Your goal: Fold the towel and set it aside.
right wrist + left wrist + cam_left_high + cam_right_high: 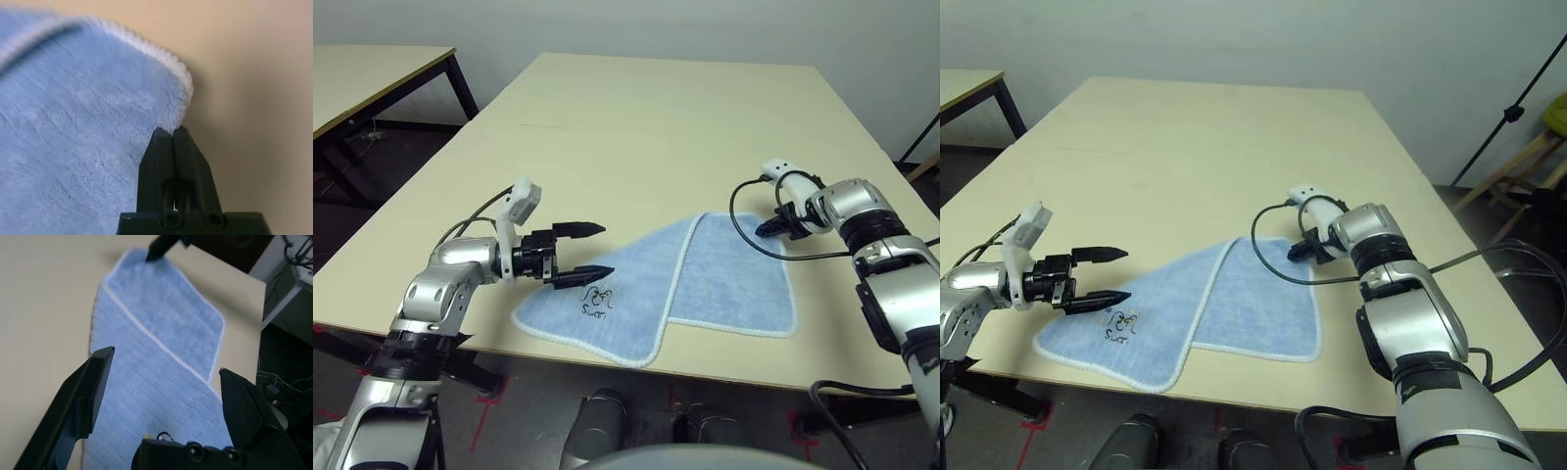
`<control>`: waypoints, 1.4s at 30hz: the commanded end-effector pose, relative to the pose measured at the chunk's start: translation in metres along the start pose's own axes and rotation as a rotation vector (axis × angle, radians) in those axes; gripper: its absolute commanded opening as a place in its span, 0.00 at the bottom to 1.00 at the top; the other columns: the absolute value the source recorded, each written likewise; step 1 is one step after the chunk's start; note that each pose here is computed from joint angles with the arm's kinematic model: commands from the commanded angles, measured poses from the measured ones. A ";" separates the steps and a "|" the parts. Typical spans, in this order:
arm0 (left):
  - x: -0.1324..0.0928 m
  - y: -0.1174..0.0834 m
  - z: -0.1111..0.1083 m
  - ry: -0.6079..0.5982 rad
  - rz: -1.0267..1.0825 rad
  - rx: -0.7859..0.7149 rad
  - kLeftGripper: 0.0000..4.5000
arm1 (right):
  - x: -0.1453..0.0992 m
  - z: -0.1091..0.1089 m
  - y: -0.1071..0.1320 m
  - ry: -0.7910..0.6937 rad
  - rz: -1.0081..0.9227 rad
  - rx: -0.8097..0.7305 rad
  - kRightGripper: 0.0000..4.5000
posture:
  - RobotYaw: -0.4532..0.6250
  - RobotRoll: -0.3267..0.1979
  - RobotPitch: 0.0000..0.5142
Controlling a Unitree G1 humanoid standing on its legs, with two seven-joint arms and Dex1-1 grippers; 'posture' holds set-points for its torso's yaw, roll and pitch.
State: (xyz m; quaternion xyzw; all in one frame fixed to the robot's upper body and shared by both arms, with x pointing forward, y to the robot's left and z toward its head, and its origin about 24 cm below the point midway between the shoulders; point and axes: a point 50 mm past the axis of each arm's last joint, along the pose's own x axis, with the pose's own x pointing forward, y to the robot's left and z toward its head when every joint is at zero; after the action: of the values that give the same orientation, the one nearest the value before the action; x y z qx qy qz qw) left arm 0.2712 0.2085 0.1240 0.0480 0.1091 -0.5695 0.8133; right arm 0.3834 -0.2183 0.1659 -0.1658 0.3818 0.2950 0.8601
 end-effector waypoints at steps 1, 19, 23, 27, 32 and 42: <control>0.007 -0.002 0.009 0.009 -0.010 -0.003 1.00 | -0.024 0.043 0.007 -0.143 0.000 -0.085 0.02 | 0.59 0.62 0.06; 0.060 -0.004 0.038 0.019 0.063 -0.048 1.00 | -0.101 0.147 0.030 -0.526 -0.132 -0.356 0.02 | 0.59 0.62 0.06; 0.090 -0.005 0.032 0.126 0.111 -0.036 1.00 | -0.095 0.149 0.029 -0.528 -0.152 -0.361 0.02 | 0.59 0.62 0.07; 0.118 -0.013 0.026 0.178 0.080 -0.058 1.00 | -0.087 0.147 0.028 -0.514 -0.155 -0.359 0.02 | 0.60 0.62 0.07; 0.149 -0.017 0.012 0.278 0.085 -0.029 1.00 | -0.081 0.144 0.024 -0.503 -0.170 -0.339 0.02 | 0.60 0.62 0.08; 0.183 -0.022 -0.004 0.348 0.108 0.000 1.00 | -0.077 0.140 0.023 -0.493 -0.141 -0.327 0.02 | 0.58 0.62 0.13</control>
State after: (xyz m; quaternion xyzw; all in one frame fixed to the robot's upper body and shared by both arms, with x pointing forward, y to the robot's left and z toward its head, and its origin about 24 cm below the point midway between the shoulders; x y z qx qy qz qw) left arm 0.3100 0.0325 0.0848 0.1419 0.2366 -0.5164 0.8107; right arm 0.4058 -0.1584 0.3145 -0.2531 0.0959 0.3198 0.9080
